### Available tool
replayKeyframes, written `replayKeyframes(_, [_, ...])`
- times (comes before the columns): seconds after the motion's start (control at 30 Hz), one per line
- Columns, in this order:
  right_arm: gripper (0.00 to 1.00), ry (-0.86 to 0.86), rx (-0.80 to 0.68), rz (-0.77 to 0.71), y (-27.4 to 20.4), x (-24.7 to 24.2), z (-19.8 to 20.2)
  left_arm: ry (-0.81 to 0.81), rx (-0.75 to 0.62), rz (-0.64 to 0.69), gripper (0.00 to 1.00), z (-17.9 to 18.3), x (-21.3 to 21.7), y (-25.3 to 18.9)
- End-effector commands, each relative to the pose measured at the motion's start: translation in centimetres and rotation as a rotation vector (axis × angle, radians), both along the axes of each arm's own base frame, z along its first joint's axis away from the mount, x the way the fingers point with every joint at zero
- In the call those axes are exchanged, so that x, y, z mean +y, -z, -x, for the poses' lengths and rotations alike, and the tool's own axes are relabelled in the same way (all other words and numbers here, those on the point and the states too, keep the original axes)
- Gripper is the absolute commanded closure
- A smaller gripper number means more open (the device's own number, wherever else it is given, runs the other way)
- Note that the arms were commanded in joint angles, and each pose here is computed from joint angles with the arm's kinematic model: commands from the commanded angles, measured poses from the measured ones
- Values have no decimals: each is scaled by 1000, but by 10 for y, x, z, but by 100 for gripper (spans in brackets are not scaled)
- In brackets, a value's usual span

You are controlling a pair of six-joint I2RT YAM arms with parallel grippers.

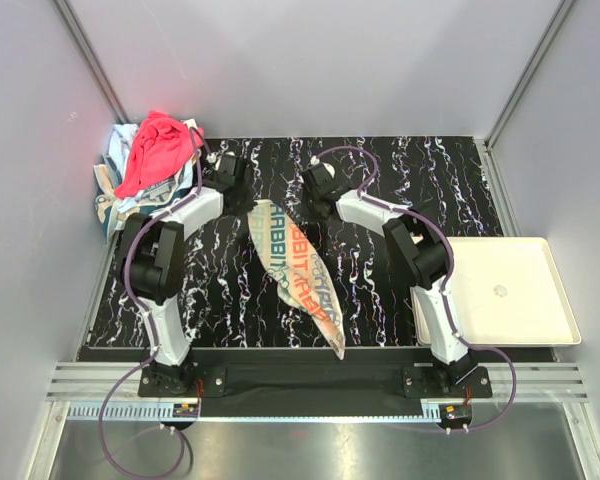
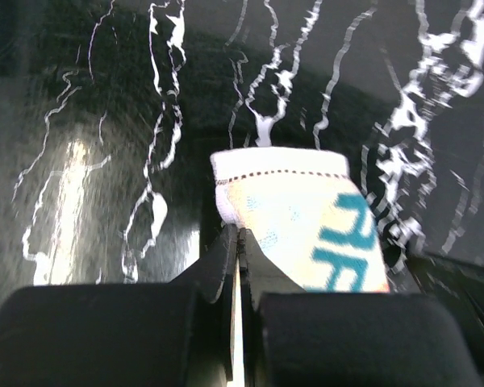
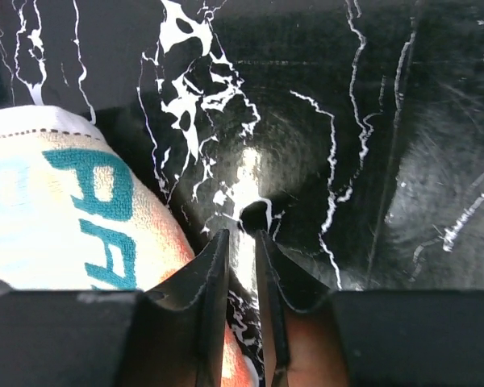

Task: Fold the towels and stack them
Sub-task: Flatten out the crumpled towel

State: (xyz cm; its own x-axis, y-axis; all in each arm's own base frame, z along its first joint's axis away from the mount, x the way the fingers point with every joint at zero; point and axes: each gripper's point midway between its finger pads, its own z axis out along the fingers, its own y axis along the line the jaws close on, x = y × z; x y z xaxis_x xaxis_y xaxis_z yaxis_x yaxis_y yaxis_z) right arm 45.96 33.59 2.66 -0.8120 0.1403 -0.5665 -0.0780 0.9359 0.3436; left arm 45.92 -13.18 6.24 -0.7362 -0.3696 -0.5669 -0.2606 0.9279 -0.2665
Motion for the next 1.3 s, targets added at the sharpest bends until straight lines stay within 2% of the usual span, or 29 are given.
replayKeyframes(0.0, [75, 4, -108, -2, -53, -3, -4, 12, -106, 33, 100, -2, -7, -38])
replayKeyframes(0.17, [77, 17, -139, 20, -65, -11, -5, 21, -151, 36, 100, 7, -10, -55])
replayKeyframes(0.4, [85, 29, -177, 59, -76, -26, 0, 19, -204, 45, 100, 14, -13, -79])
replayKeyframes(0.5, [77, 32, -184, 80, -79, -31, 1, 29, -217, 53, 100, 21, -13, -84])
replayKeyframes(0.53, [70, 33, -184, 84, -80, -32, 2, 28, -212, 48, 100, 23, -12, -83])
replayKeyframes(0.63, [58, 19, -179, 80, -75, -33, 8, 19, -210, 54, 100, 33, -10, -82])
replayKeyframes(0.77, [46, -31, -168, 61, -64, -25, 9, 0, -210, 72, 100, 56, -8, -74])
replayKeyframes(0.9, [39, -100, -152, 20, -60, -4, 14, -13, -190, 81, 100, 82, -5, -54])
replayKeyframes(0.93, [37, -111, -150, 20, -57, 0, 15, -22, -156, 72, 100, 94, 0, -36])
replayKeyframes(1.07, [30, -186, -147, 34, -47, 25, 23, -35, -131, 59, 100, 111, 8, -18])
replayKeyframes(1.2, [29, -229, -123, 53, -30, 44, 32, -53, -116, 44, 100, 123, 16, -8])
replayKeyframes(1.27, [32, -243, -105, 66, -18, 51, 36, -54, -113, 39, 100, 126, 17, -7])
